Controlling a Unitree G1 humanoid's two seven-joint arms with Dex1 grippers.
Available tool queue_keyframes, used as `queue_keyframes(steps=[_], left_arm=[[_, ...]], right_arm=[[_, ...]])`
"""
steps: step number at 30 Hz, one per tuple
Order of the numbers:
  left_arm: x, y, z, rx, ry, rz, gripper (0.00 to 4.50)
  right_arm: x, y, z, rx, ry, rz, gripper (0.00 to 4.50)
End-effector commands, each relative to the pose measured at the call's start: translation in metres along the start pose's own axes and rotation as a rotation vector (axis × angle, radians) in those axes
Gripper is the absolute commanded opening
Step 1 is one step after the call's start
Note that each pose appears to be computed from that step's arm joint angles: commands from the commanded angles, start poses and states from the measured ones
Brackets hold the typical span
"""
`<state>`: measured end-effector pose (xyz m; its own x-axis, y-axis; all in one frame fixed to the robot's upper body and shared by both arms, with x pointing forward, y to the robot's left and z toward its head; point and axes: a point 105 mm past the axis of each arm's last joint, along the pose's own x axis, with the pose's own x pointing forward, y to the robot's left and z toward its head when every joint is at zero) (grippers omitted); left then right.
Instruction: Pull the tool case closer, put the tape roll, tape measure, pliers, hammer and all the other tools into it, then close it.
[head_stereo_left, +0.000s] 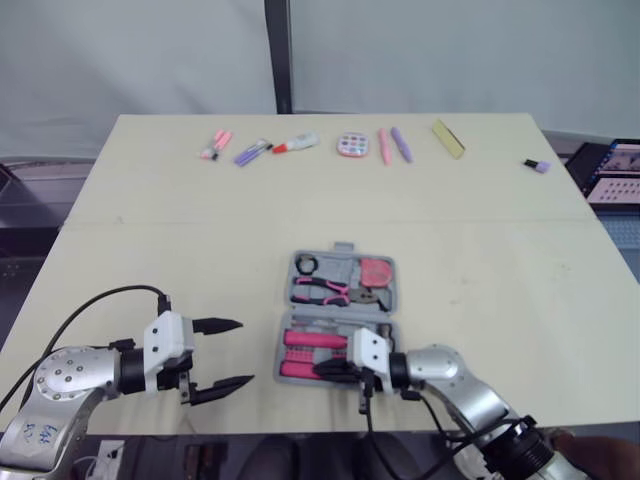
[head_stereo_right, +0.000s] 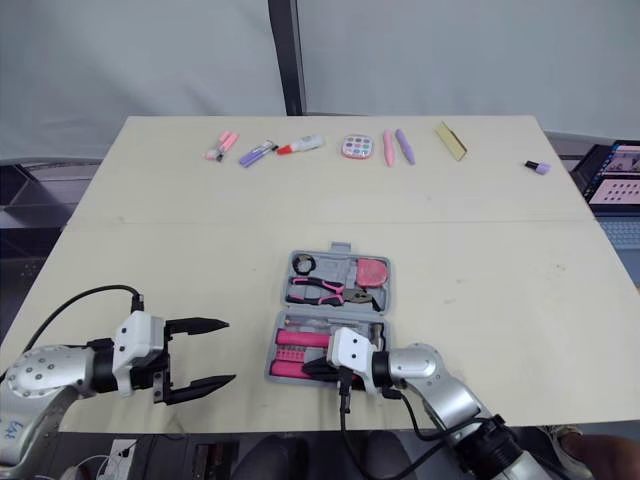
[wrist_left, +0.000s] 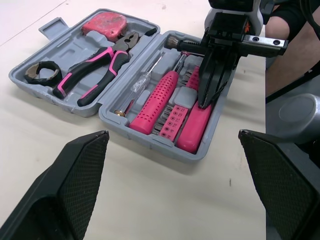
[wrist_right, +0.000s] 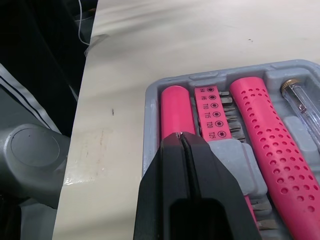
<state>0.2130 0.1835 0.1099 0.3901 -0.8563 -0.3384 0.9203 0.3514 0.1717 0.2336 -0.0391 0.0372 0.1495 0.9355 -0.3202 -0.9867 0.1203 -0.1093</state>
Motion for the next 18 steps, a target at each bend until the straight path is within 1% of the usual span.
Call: queue_keyframes(steps=[1, 4, 7, 10, 13, 18], left_arm=[[0.004, -0.002, 0.003, -0.013, -0.027, 0.003, 4.5], [0.008, 0.005, -0.001, -0.048, -0.031, 0.048, 4.5], [0.013, 0.006, -0.001, -0.065, -0.048, 0.051, 4.5], [0.014, 0.008, -0.005, -0.08, -0.046, 0.067, 4.5], [0.013, 0.01, -0.012, -0.099, -0.046, 0.088, 4.5], [0.01, 0.011, -0.02, -0.116, -0.046, 0.125, 4.5]], right_arm=[[-0.011, -0.007, 0.017, -0.027, 0.012, -0.055, 0.06], [-0.026, -0.015, 0.053, -0.052, -0.039, -0.118, 0.06], [-0.047, -0.017, 0.069, -0.046, -0.021, -0.166, 0.06], [-0.071, -0.011, 0.066, -0.002, 0.049, -0.225, 0.06], [-0.095, 0.001, 0.051, 0.057, 0.133, -0.287, 0.06], [-0.129, 0.017, 0.029, 0.186, 0.213, -0.433, 0.06]])
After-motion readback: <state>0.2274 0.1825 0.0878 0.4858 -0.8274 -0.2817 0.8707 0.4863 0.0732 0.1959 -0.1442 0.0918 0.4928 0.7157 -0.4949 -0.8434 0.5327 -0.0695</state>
